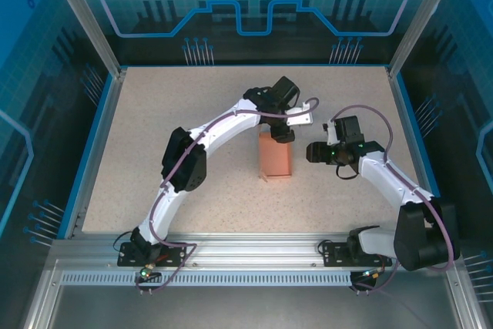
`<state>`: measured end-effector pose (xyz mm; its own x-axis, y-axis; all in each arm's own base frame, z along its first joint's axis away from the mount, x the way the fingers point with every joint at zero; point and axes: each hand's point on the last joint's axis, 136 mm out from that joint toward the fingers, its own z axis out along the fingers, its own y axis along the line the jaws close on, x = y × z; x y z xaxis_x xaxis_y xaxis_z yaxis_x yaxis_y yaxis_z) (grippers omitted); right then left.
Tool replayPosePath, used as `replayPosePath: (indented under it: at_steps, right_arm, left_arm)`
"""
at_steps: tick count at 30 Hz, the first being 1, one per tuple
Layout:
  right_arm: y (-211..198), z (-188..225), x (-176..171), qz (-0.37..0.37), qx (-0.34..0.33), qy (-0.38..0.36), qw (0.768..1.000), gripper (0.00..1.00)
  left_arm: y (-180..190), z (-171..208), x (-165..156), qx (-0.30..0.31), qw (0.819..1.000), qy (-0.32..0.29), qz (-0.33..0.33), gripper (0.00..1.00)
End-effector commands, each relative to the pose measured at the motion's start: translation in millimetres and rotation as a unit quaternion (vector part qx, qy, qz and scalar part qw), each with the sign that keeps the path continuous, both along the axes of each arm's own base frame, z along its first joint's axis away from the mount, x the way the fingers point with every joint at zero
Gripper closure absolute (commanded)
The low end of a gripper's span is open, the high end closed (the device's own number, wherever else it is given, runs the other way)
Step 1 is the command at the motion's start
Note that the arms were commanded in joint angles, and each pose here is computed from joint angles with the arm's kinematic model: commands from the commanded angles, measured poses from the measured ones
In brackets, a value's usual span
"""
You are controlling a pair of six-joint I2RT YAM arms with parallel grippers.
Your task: Fold the paper box
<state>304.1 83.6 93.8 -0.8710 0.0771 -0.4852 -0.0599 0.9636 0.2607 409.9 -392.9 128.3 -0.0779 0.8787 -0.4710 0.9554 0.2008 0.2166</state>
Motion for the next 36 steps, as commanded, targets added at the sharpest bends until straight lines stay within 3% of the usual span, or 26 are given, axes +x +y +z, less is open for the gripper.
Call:
replayPosePath:
  at_steps: [1,18,29,36]
  right_arm:
    - [9.3,-4.9,-8.0,0.01,0.016,0.016,1.0,0.3]
    - [8.5,-13.4,-9.5,0.011,-0.003,0.026,1.0,0.3]
    - [3.9,-12.4,-11.9,0.004,-0.012,0.024,1.0,0.3]
    - [3.4,-11.3,-11.3,0.003,-0.013,0.026,1.0,0.3]
  left_arm:
    - [-6.2,25.1,-3.5,-0.038,0.999,-0.001,0.002,0.38]
    - [-10.7,-24.5,-5.5,-0.056,0.993,0.098,0.026,0.41]
    - [3.0,-56.9,9.3,-0.029,0.994,0.104,0.029,0.44]
    - [2.1,-56.2,22.1,-0.046,0.994,0.094,0.02,0.44]
